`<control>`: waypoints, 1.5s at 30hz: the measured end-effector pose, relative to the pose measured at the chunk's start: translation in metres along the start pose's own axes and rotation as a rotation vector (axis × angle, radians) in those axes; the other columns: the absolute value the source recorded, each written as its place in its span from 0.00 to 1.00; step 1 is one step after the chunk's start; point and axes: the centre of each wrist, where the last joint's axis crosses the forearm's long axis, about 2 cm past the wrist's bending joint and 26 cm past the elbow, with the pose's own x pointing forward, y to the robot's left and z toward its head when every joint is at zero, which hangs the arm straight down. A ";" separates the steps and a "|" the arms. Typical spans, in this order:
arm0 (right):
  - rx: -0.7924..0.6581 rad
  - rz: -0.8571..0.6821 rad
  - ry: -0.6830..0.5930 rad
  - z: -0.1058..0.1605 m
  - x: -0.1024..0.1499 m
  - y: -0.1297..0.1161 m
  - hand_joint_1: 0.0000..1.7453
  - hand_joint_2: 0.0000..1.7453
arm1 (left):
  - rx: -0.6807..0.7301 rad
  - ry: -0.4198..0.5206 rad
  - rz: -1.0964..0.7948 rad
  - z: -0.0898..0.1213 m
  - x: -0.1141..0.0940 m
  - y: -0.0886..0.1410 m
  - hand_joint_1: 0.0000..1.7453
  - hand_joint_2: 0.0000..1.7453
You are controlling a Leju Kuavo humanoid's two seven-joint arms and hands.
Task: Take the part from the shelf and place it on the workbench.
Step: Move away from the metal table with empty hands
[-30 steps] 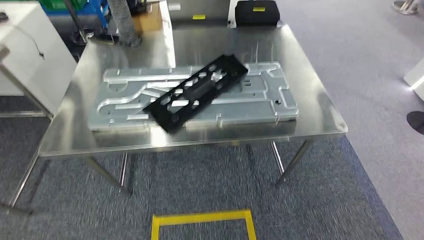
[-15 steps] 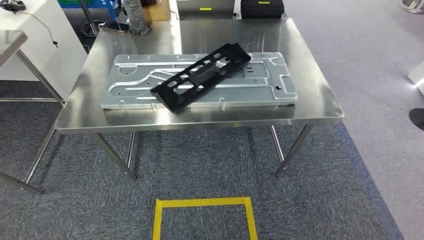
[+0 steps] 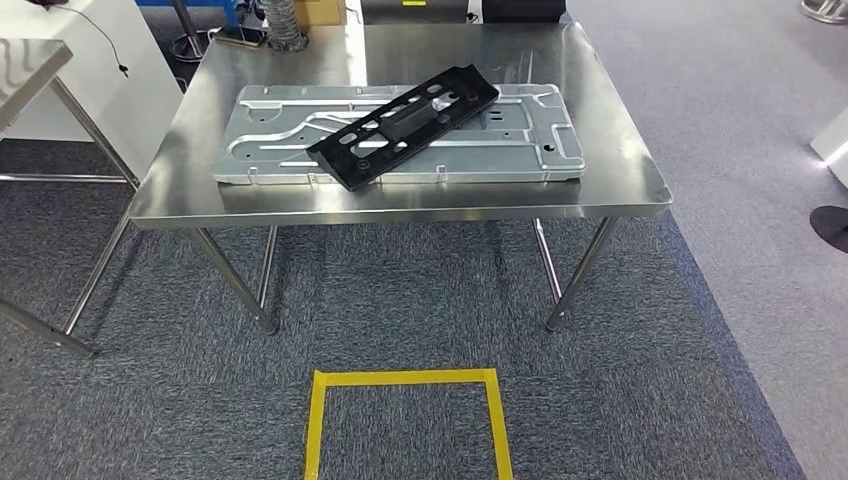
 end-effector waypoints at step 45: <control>0.172 0.076 -0.043 0.006 0.004 0.020 0.00 0.00 | 0.002 0.018 0.010 0.001 -0.001 -0.004 0.00 0.00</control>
